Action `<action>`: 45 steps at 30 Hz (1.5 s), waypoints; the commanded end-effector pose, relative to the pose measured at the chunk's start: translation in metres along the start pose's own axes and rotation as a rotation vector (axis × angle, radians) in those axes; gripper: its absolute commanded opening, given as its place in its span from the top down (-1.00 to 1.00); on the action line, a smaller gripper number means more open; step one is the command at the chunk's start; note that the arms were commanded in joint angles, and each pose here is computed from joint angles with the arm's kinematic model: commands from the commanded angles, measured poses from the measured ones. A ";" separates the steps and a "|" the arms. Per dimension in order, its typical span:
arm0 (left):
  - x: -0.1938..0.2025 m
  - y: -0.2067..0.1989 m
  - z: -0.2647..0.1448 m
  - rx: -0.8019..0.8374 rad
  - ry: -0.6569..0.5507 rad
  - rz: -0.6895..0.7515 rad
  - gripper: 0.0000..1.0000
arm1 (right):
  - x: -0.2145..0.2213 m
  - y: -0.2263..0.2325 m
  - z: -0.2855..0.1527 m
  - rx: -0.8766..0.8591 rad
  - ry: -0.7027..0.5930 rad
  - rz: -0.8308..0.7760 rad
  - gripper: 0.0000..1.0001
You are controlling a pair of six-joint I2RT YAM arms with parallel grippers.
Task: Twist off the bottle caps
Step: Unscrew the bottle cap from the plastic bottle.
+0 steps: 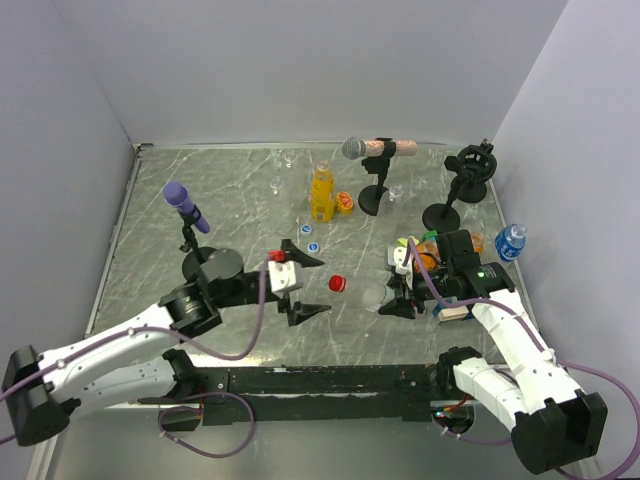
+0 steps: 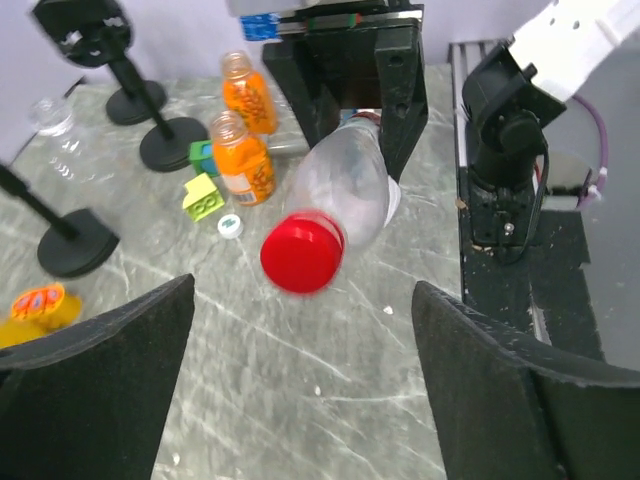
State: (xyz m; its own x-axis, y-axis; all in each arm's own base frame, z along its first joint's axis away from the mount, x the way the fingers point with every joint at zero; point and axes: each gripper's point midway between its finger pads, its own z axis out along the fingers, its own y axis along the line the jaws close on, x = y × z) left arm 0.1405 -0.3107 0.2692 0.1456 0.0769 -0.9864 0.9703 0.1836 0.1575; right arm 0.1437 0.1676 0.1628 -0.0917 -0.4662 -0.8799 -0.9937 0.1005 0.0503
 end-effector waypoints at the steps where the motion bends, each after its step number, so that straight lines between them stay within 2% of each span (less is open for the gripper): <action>1: -0.028 -0.003 0.018 0.116 -0.052 0.107 -0.75 | -0.005 0.004 0.002 -0.030 -0.031 -0.029 0.38; 8: -0.029 -0.003 0.027 0.147 -0.063 0.082 -0.21 | -0.006 0.004 0.002 -0.030 -0.033 -0.032 0.38; 14: -0.024 -0.003 0.028 0.154 -0.046 0.066 -0.08 | -0.006 0.005 0.001 -0.028 -0.035 -0.032 0.38; 17: -0.021 -0.004 0.030 0.166 -0.031 0.050 0.07 | -0.006 0.005 0.002 -0.031 -0.034 -0.031 0.38; 19: -0.019 -0.004 0.032 0.171 -0.022 0.038 0.27 | -0.006 0.005 0.002 -0.031 -0.034 -0.031 0.38; 21: -0.018 -0.004 0.033 0.173 -0.014 0.025 0.55 | -0.005 0.005 0.002 -0.029 -0.032 -0.030 0.38; 25: -0.018 -0.005 0.033 0.164 -0.008 -0.041 0.90 | -0.005 0.004 0.002 -0.027 -0.029 -0.029 0.38; 28: -0.022 -0.002 0.030 0.116 -0.004 -0.154 0.99 | -0.005 0.004 0.001 -0.024 -0.031 -0.034 0.38; 35: -0.027 0.010 0.026 -0.099 0.069 -0.724 0.99 | -0.005 0.004 0.002 -0.025 -0.028 -0.030 0.38; 36: -0.027 0.008 0.026 -0.121 0.090 -0.844 0.99 | -0.004 0.004 0.002 -0.027 -0.027 -0.028 0.38; 39: -0.039 -0.002 0.032 -0.096 0.108 -1.067 0.99 | -0.004 0.003 0.003 -0.030 -0.027 -0.024 0.38; 42: -0.041 -0.005 0.038 -0.109 0.141 -1.138 0.99 | -0.004 0.003 0.003 -0.033 -0.024 -0.022 0.38; 45: -0.031 0.003 0.040 -0.186 0.202 -1.109 0.99 | -0.003 0.002 0.002 -0.025 -0.023 -0.025 0.38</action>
State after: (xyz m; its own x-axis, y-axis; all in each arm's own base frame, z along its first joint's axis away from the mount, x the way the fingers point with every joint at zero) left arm 0.1462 -0.3434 0.2743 -0.7718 -0.0125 -0.6358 0.5854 0.3767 -0.7180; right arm 0.1395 0.1678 0.1611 -0.1092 -0.4651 -0.8785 -0.9930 0.0915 0.0749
